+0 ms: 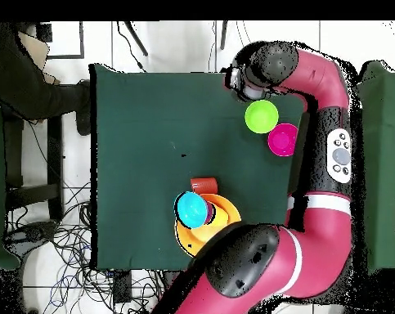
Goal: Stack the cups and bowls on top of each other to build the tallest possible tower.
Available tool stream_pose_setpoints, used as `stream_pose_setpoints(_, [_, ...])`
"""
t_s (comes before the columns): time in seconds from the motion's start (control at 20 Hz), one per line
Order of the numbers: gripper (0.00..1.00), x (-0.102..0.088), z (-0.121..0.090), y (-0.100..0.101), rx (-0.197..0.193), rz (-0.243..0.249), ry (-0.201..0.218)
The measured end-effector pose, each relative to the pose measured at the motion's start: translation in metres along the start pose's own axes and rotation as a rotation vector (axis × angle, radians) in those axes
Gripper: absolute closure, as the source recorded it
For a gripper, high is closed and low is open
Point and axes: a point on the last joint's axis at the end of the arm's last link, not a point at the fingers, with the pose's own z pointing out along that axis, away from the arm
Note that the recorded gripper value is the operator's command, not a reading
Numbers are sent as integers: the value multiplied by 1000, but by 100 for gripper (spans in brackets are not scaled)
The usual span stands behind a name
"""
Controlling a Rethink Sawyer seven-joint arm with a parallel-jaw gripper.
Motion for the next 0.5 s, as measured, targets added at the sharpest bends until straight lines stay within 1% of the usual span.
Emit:
stream_pose_setpoints(0.15, [0,5,0,3,5,-12,-2])
stream_pose_setpoints(0.3, [0,13,-3,11,12,-33,-8])
stream_pose_setpoints(0.5, [0,20,-12,19,18,-54,-10])
